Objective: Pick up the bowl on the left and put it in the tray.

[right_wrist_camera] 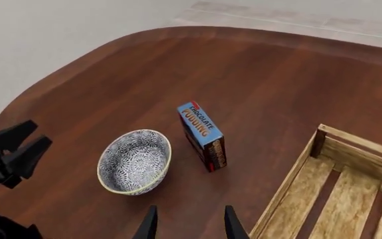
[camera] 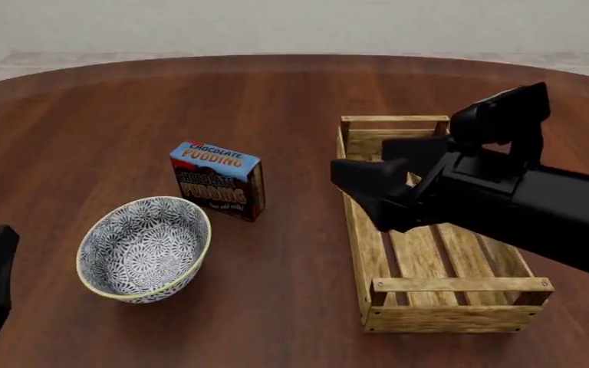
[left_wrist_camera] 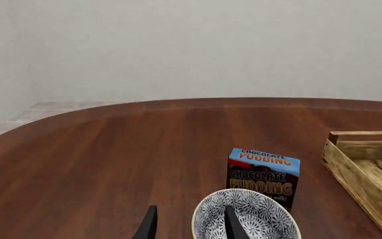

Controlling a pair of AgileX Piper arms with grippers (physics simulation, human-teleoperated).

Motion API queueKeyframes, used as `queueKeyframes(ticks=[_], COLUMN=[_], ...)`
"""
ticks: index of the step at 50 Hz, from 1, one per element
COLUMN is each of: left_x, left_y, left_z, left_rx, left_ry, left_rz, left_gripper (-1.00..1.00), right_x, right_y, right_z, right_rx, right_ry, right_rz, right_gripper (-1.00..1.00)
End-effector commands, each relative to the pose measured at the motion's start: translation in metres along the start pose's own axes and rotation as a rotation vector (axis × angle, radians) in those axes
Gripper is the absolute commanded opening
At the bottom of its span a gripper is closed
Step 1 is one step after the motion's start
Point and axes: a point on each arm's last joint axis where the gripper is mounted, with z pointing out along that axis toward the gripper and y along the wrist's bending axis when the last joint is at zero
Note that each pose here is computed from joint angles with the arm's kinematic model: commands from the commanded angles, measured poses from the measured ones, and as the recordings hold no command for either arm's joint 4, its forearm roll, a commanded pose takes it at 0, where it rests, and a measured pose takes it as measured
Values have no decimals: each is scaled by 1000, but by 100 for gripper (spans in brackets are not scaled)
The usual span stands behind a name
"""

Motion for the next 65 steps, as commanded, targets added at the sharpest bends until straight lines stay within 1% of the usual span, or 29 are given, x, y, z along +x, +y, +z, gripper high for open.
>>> queueKeyframes(ticks=[1,9,20,32,33,46,55,65], left_x=[0,0,0,0,0,0,0,0], left_y=[0,0,0,0,0,0,0,0], left_z=[0,0,0,0,0,0,0,0], left_rx=[0,0,0,0,0,0,0,0], left_ry=[0,0,0,0,0,0,0,0], left_rz=[0,0,0,0,0,0,0,0], left_gripper=[100,100,100,100,100,100,100,100], right_x=[-4,-1,-2,-7,-8,-15,-12,-12], right_y=[7,11,14,17,17,18,19,23], right_z=[13,20,29,38,39,52,61,67], right_rx=[-27,-42,-48,-55,-55,-52,-51,-65], right_ry=[15,29,36,35,35,28,35,42], right_rz=[-25,-29,-31,-22,-29,-34,-34,-33], right_gripper=[100,100,100,100,100,100,100,100])
